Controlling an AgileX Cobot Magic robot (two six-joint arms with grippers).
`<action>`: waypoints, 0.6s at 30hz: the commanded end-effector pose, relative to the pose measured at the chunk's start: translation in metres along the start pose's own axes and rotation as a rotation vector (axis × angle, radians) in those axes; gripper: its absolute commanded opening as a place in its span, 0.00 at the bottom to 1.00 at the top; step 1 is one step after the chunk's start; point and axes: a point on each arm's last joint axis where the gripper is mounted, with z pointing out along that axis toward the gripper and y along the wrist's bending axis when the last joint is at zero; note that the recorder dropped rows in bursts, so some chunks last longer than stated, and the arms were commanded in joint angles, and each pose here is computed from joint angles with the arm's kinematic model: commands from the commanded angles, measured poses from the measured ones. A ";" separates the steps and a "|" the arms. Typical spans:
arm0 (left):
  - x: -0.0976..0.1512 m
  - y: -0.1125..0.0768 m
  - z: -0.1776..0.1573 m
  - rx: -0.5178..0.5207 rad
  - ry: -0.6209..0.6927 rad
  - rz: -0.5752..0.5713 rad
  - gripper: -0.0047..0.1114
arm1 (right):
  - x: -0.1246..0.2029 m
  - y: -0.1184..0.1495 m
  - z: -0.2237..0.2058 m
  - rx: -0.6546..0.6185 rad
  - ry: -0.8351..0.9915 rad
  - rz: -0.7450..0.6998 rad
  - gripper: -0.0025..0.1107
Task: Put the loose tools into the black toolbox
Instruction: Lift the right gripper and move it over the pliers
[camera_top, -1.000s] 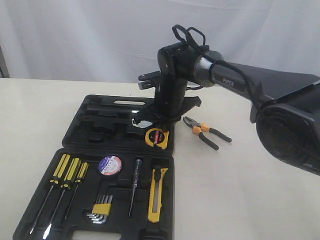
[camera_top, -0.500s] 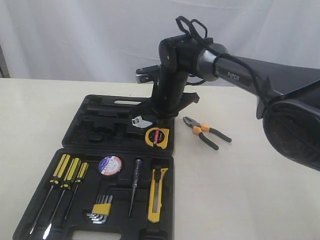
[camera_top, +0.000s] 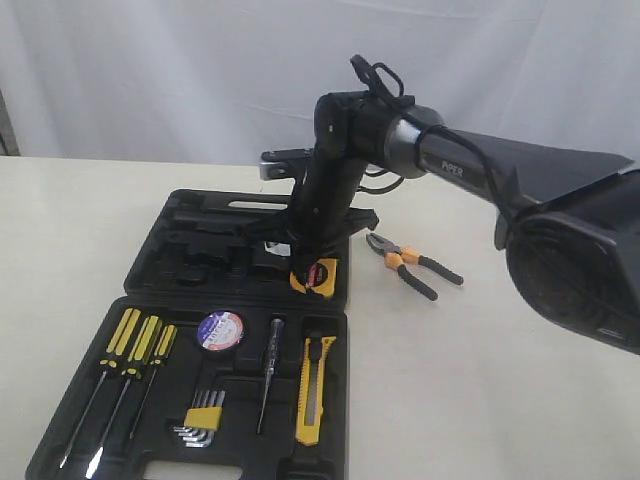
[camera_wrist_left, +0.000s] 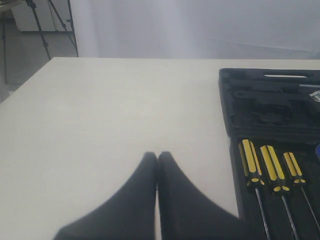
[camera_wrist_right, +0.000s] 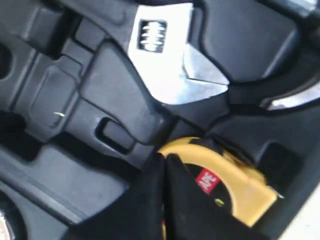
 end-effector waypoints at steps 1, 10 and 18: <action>0.000 -0.001 0.000 0.007 -0.007 -0.011 0.04 | 0.009 -0.007 0.018 0.033 0.071 -0.019 0.02; 0.000 -0.001 0.000 0.007 -0.007 -0.011 0.04 | -0.008 -0.012 -0.087 0.071 -0.152 -0.067 0.02; 0.000 -0.001 0.000 0.007 -0.007 -0.011 0.04 | 0.001 -0.117 -0.123 0.116 -0.095 -0.178 0.02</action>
